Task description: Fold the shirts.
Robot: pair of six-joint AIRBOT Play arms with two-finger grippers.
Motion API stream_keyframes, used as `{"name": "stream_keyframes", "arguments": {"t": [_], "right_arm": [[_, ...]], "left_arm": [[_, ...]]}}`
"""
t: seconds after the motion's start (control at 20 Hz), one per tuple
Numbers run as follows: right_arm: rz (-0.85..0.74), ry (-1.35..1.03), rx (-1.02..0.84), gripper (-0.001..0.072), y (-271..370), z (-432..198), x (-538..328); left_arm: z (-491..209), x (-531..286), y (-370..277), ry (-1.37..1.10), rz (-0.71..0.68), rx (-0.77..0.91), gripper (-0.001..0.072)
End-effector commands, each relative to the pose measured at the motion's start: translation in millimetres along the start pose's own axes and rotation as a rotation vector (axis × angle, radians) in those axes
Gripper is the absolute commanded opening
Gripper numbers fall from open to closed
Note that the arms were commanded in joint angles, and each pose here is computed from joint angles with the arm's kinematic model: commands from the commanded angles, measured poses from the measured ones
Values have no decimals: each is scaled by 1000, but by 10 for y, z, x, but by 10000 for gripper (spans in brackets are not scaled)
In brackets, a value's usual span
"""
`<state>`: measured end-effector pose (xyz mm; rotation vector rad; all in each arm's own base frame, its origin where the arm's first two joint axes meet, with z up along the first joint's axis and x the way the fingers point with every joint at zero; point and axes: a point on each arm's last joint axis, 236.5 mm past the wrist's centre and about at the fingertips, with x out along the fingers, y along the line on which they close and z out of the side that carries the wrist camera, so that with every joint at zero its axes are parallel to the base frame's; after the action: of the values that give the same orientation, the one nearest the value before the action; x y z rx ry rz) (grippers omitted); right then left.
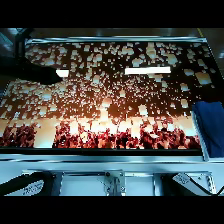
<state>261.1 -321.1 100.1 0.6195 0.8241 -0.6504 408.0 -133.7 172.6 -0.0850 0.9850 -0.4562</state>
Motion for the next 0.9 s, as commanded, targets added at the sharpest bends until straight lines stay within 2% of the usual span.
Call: {"name": "stream_keyframes", "arguments": {"t": [0.0,0.05,0.1,0.15,0.25,0.45,0.65,0.85], "right_arm": [[262,-179,-131,570,1332,303,-514],[319,-103,-204,570,1692,43,-508],[347,-8,-280,570,1939,-263,-448],[359,96,-341,572,2113,-580,-374],[383,257,-454,572,2396,-1096,-286],[344,310,-618,570,2590,-1429,-233],[256,356,-653,571,2575,-1595,-60],[306,381,-642,571,2728,-1702,-30]], "left_arm": [[-147,156,705,106,421,62,39],[-297,314,654,183,402,62,67],[-446,445,608,257,386,60,295],[-588,555,585,323,386,36,690],[-763,678,549,405,389,17,701],[-789,717,499,417,379,23,701],[-671,821,370,360,313,39,701],[-559,918,239,307,248,59,701]]}}
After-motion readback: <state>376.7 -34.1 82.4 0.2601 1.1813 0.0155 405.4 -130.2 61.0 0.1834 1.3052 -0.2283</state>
